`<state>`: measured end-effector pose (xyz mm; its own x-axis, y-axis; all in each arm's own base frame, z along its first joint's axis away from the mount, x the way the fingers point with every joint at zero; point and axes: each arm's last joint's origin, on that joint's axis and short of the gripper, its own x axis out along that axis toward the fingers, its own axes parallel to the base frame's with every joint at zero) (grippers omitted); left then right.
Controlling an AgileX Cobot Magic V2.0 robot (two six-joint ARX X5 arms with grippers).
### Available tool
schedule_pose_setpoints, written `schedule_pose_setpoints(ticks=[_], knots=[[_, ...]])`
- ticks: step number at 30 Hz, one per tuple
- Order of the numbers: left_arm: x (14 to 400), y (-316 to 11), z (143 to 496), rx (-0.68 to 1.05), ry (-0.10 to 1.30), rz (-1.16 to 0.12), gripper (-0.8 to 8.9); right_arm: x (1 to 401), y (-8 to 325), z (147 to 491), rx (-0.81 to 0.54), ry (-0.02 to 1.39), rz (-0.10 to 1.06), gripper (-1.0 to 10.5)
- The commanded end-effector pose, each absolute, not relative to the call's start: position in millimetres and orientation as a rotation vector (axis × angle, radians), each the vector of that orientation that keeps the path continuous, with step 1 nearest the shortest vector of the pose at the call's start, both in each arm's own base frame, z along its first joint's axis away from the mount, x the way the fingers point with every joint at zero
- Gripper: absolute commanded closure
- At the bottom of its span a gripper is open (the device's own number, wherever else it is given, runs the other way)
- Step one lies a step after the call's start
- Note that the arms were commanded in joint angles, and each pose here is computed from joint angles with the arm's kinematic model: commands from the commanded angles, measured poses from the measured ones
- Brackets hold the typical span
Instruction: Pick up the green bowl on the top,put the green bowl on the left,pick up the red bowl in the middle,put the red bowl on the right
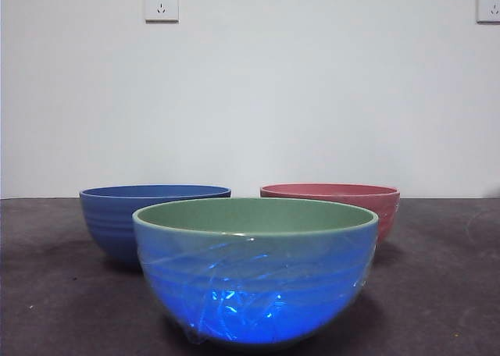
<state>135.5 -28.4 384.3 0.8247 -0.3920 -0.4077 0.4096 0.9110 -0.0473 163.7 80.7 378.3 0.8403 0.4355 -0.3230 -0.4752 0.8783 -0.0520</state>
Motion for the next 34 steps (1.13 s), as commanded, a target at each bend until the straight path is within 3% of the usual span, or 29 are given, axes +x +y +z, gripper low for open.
schedule_pose_setpoints(ticks=[1, 7, 12, 17, 25, 34], knots=[[133.2, -27.7, 375.6, 0.026, 0.388, -0.418, 8.22, 152.0, 69.5, 360.1, -0.103, 0.298, 0.448, 9.6], [126.5, -26.7, 346.1, -0.018, 0.308, -0.408, 8.22, 127.3, 56.2, 314.7, -0.004, 0.185, 0.425, 9.6], [121.7, -26.0, 313.0, -0.027, 0.276, -0.41, 8.22, 120.6, 51.4, 280.6, 0.06, 0.227, 0.355, 9.6], [121.4, -26.0, 300.2, -0.053, 0.367, -0.404, 8.17, 122.5, 48.3, 272.8, 0.055, 0.296, 0.222, 9.5], [121.5, -25.9, 290.8, -0.055, 0.471, -0.399, 8.17, 122.6, 47.7, 271.0, 0.046, 0.313, 0.199, 9.5], [107.4, -24.8, 295.1, -0.04, 0.427, -0.398, 8.17, 122.7, 47.7, 270.7, 0.045, 0.316, 0.199, 9.5]])
